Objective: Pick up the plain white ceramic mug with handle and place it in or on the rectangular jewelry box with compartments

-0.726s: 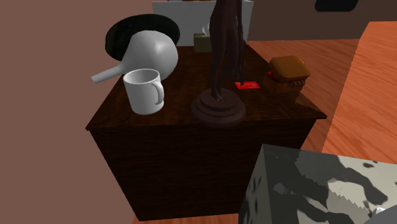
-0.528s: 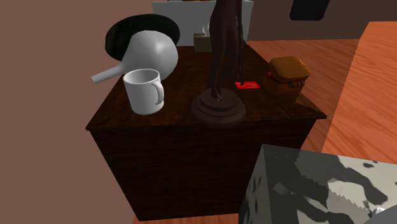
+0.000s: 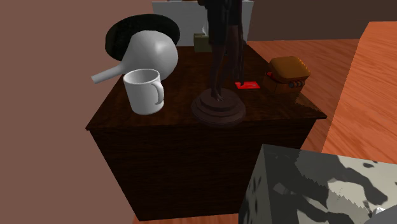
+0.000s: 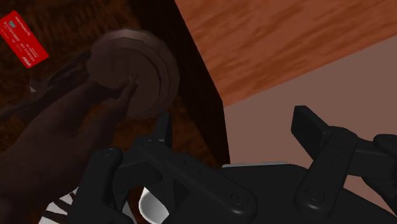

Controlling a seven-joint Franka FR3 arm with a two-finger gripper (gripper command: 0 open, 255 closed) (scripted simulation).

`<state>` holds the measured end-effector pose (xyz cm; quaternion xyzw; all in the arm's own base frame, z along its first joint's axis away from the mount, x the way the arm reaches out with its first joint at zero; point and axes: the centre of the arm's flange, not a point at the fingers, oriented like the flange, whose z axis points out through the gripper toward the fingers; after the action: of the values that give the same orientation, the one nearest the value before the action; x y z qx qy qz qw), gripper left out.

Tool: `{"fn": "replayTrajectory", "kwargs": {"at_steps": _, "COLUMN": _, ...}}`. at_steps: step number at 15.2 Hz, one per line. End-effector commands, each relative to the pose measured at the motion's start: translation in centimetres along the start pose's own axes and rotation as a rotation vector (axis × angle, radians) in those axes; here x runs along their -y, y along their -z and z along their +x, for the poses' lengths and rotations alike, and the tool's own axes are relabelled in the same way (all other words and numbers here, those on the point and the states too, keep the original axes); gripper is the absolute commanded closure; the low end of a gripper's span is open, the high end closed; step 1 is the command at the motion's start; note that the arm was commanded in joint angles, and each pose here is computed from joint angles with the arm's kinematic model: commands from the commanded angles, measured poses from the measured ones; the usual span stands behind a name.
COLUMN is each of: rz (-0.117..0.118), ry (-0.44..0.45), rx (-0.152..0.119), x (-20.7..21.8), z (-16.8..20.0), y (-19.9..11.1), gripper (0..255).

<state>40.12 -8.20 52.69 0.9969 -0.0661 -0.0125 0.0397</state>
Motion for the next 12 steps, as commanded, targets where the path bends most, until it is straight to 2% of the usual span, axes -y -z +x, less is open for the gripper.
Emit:
{"fn": "replayTrajectory", "kwargs": {"at_steps": 1, "rz": 0.006, "ry": 0.002, "rx": -0.004, "x": -1.4, "z": 2.0, "y": -1.4, "gripper": 0}}
{"fn": "replayTrajectory", "kwargs": {"at_steps": 12, "rz": 0.041, "ry": 0.013, "rx": -0.022, "x": -8.0, "z": 13.3, "y": -7.7, "gripper": 0}}
